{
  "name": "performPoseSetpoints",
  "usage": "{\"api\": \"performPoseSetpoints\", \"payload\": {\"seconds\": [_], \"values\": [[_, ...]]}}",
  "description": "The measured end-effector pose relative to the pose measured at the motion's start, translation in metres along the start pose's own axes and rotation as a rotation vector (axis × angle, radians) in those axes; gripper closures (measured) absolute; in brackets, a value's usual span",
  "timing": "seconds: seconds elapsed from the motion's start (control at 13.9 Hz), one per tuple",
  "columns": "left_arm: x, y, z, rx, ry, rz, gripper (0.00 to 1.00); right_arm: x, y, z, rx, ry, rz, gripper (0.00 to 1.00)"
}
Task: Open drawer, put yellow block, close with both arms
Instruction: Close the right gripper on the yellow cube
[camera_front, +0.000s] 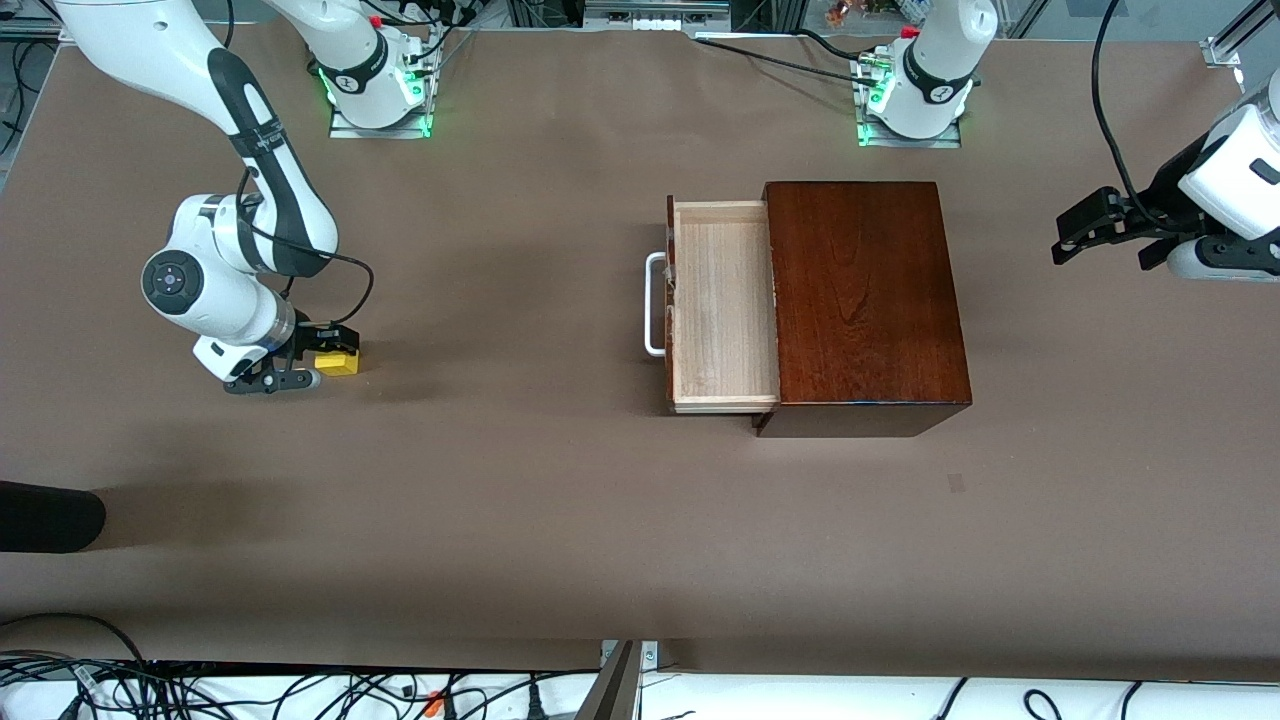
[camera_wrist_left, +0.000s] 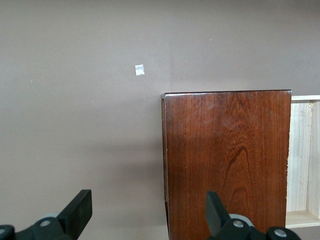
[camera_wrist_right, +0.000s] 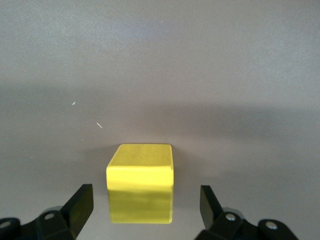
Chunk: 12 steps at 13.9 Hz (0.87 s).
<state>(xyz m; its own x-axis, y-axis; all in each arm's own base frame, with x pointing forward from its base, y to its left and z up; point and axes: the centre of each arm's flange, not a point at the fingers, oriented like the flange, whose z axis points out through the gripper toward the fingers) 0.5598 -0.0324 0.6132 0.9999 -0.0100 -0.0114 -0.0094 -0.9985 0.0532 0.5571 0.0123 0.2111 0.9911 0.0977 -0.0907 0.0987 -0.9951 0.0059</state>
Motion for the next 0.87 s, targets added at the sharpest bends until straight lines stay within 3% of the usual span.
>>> {"api": "performPoseSetpoints", "payload": {"seconds": [0.14, 0.43, 0.58, 0.87], "values": [[0.000, -0.004, 0.000, 0.000, 0.002, -0.001, 0.00, 0.000, 0.000, 0.002, 0.000, -0.003, 0.000, 0.24], [0.001, -0.003, -0.001, -0.001, 0.005, 0.002, 0.00, -0.001, 0.000, 0.003, 0.000, -0.006, 0.000, 0.31], [0.001, -0.003, -0.001, 0.002, 0.005, 0.004, 0.00, 0.000, 0.000, 0.002, 0.000, -0.003, -0.005, 0.45], [-0.002, -0.005, 0.001, 0.025, -0.017, 0.003, 0.00, 0.019, -0.032, -0.037, 0.017, 0.017, -0.092, 0.45]]}}
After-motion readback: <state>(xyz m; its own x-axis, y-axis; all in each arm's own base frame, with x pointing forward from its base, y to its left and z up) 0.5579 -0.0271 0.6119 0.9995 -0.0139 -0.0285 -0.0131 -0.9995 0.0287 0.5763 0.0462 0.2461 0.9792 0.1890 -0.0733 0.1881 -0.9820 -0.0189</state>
